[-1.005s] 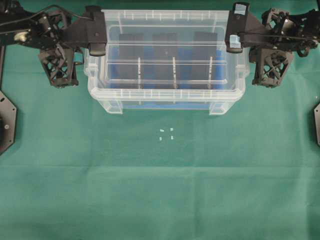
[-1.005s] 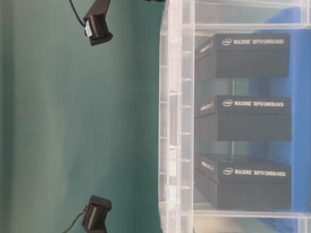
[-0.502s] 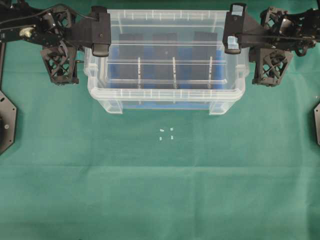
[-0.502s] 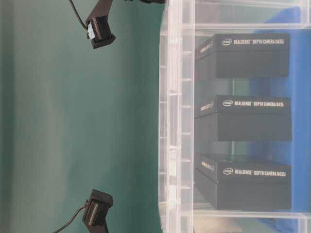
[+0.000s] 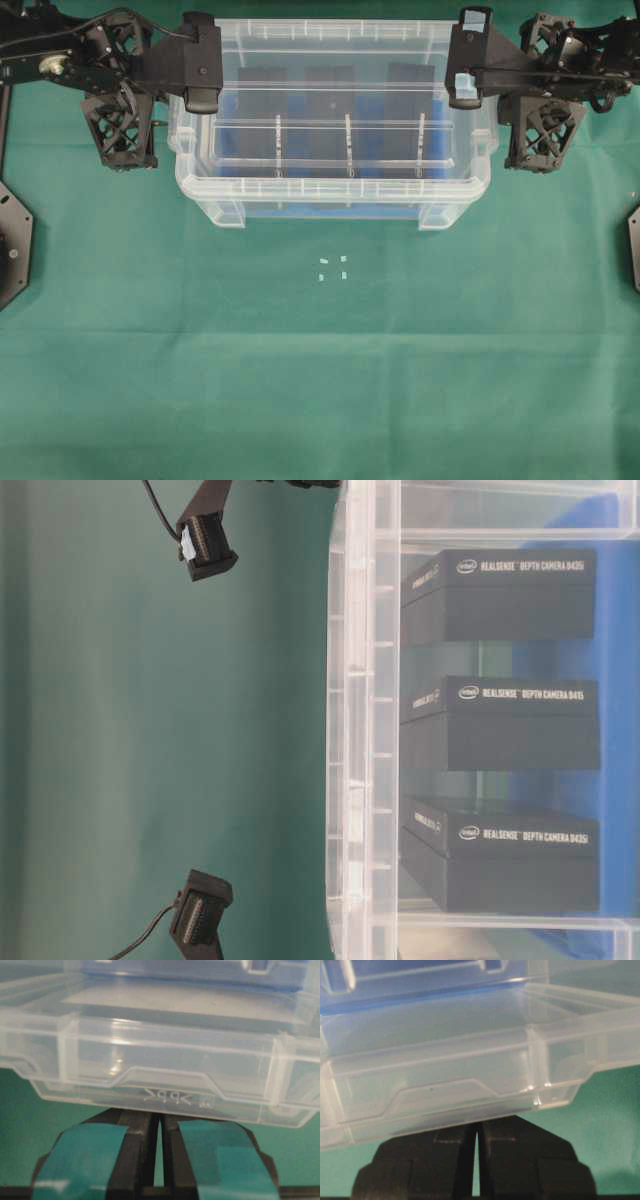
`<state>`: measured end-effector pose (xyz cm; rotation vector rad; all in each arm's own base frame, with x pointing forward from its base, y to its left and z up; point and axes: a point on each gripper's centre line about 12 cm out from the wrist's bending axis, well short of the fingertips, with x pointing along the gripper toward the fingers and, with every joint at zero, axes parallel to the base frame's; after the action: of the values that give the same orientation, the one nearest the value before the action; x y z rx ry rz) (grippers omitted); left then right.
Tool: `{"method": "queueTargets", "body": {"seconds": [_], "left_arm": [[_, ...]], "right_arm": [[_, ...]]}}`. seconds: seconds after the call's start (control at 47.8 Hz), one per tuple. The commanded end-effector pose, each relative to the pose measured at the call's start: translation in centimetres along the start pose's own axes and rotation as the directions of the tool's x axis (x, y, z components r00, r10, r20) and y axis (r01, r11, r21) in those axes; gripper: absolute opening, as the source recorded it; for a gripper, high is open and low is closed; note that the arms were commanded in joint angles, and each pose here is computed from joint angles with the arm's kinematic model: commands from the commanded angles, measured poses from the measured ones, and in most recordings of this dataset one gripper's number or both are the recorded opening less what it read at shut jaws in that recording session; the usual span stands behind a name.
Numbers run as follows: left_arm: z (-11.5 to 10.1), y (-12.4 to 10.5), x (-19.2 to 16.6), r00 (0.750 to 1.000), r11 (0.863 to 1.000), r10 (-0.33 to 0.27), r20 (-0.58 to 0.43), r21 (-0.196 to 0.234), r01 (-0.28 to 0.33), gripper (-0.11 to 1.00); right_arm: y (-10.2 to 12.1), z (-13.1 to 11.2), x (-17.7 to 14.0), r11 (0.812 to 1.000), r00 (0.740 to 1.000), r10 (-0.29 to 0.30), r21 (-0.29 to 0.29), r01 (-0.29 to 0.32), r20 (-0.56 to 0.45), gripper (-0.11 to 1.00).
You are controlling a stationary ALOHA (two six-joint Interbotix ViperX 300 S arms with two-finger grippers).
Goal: Clamp the lid of the box with both arms, then lift and open it.
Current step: 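Close both grippers to clamp the clear lid's end rims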
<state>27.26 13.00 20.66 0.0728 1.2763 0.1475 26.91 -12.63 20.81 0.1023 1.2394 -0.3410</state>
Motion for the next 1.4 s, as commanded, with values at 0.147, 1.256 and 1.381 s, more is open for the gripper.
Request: {"method": "queueTargets", "body": {"seconds": [0.147, 1.256, 1.381], "left_arm": [[1.4, -0.1, -1.0, 0.999, 1.0, 0.008, 0.045, 0.013, -0.009, 0.01], [1.7, -0.6, -1.4, 1.0, 0.999, -0.006, 0.025, 0.036, 0.006, 0.01], [1.8, -0.6, -1.6, 1.0, 0.999, -0.009, 0.019, 0.042, 0.008, 0.01]], "right_arm": [[0.6, 2.2, -1.5, 1.0, 0.996, 0.007, -0.02, -0.005, 0.087, 0.0], [1.5, 2.6, -1.7, 0.988, 0.993, 0.047, -0.149, -0.031, 0.108, 0.0], [1.5, 2.9, -2.0, 0.988, 0.992, 0.047, -0.15, -0.029, 0.116, 0.0]]}}
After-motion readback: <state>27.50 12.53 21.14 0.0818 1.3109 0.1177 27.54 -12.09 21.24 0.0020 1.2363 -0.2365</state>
